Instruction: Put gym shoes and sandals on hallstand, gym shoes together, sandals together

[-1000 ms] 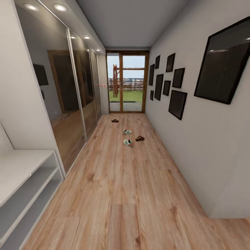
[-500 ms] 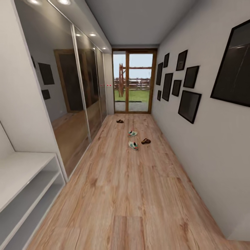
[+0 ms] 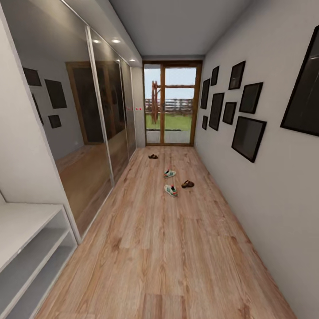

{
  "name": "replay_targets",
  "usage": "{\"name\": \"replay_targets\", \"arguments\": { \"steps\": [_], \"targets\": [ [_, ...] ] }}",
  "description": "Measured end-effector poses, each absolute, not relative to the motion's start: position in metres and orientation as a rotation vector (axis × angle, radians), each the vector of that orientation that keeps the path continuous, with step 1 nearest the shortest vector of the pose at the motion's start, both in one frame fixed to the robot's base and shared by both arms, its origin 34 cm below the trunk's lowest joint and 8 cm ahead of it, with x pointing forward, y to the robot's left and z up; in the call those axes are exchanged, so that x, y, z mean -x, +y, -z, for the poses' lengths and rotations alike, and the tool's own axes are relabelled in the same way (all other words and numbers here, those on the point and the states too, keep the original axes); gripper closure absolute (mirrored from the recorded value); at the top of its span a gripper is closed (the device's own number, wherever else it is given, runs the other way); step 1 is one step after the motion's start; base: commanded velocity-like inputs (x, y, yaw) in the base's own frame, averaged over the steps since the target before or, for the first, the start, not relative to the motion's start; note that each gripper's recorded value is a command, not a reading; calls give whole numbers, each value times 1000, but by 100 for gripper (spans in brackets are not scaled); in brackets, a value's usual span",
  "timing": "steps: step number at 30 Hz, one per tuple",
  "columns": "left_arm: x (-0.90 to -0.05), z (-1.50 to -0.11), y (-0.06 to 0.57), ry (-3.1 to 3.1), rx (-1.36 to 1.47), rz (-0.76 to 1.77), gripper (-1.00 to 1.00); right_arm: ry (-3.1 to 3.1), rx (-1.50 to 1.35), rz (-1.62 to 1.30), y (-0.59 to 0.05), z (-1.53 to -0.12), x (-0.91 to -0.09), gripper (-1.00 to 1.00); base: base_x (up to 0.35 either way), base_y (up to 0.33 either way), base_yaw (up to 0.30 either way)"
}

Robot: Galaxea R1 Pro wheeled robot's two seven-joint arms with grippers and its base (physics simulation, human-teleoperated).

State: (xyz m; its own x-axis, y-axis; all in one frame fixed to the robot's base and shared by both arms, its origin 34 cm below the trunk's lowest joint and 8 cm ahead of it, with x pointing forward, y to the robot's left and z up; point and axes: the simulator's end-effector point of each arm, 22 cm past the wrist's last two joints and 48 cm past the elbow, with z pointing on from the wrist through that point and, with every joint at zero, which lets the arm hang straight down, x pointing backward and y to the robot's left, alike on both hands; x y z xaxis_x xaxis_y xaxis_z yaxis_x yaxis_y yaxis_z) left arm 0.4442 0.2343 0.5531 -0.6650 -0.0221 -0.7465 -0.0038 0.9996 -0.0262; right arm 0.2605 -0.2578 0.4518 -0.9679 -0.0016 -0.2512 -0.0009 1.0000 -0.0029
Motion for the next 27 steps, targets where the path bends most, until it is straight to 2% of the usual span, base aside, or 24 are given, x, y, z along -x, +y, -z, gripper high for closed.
{"name": "replay_targets", "arguments": {
  "steps": [27],
  "targets": [
    [-444, -553, 234, 2298, 18, 28, -100, 2888, 2, 5, -258, -452, -261, -100, 348, 0, 0]
  ]
}}
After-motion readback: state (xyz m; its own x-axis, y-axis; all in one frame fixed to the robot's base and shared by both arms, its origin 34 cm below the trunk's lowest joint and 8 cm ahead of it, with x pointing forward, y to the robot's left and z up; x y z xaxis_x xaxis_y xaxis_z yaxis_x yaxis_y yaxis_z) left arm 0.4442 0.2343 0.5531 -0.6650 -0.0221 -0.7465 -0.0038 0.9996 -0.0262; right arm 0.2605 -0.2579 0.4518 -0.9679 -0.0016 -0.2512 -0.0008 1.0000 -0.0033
